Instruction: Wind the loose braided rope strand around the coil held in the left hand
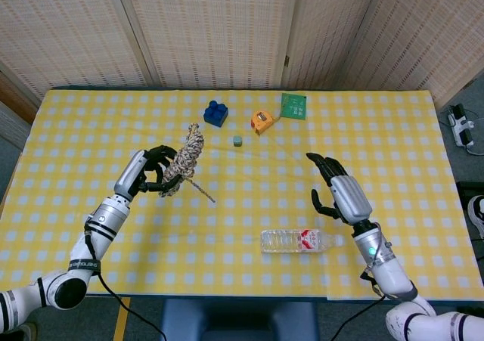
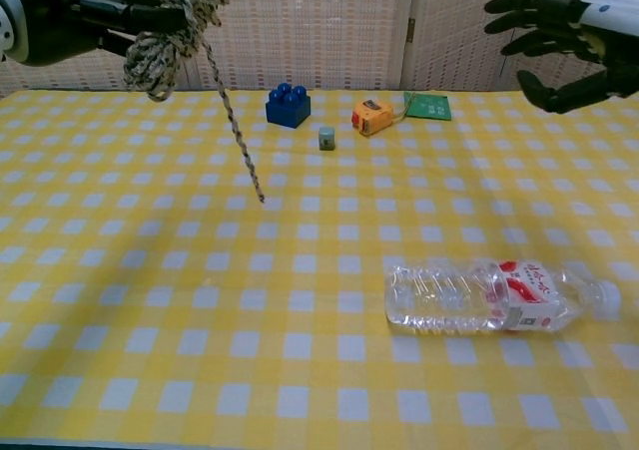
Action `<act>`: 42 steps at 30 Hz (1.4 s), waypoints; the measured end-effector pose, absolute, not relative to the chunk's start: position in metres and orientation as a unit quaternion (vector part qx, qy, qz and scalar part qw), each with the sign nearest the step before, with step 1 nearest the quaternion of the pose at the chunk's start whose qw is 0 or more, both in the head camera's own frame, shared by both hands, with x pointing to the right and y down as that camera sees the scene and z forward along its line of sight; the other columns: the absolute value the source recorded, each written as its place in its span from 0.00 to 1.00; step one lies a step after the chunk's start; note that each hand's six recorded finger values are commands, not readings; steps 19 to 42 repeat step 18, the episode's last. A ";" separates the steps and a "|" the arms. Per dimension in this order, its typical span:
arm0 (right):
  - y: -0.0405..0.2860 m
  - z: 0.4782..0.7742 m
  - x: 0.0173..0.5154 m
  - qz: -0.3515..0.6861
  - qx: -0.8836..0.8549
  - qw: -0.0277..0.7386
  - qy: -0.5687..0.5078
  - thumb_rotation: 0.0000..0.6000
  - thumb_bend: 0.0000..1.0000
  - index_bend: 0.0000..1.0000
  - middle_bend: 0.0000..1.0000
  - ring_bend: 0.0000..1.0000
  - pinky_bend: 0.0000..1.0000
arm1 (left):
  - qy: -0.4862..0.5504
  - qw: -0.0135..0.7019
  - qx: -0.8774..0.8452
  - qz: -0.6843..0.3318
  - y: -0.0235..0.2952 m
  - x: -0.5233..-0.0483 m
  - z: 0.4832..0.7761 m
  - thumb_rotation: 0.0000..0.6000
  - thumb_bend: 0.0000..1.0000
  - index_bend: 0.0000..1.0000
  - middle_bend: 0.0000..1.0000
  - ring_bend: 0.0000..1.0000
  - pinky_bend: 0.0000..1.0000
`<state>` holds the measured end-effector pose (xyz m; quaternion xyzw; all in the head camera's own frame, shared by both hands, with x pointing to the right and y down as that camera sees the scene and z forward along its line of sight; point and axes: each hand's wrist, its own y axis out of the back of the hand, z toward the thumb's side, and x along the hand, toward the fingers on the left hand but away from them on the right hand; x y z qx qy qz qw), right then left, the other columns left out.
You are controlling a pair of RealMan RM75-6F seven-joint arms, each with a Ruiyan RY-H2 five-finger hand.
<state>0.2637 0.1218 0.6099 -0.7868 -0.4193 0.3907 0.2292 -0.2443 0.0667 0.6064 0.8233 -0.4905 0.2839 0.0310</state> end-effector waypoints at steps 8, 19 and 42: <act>0.172 0.583 0.342 0.471 -0.712 0.296 -0.429 1.00 0.64 0.00 0.09 0.10 0.08 | -0.492 0.007 0.823 0.285 0.068 -0.246 0.607 1.00 0.61 0.70 0.70 0.69 0.75; 0.217 0.565 0.387 0.489 -0.681 0.284 -0.465 1.00 0.64 0.00 0.08 0.09 0.08 | -0.488 -0.007 0.826 0.282 0.071 -0.243 0.603 1.00 0.61 0.70 0.70 0.69 0.75; 0.217 0.565 0.387 0.489 -0.681 0.284 -0.465 1.00 0.64 0.00 0.08 0.09 0.08 | -0.488 -0.007 0.826 0.282 0.071 -0.243 0.603 1.00 0.61 0.70 0.70 0.69 0.75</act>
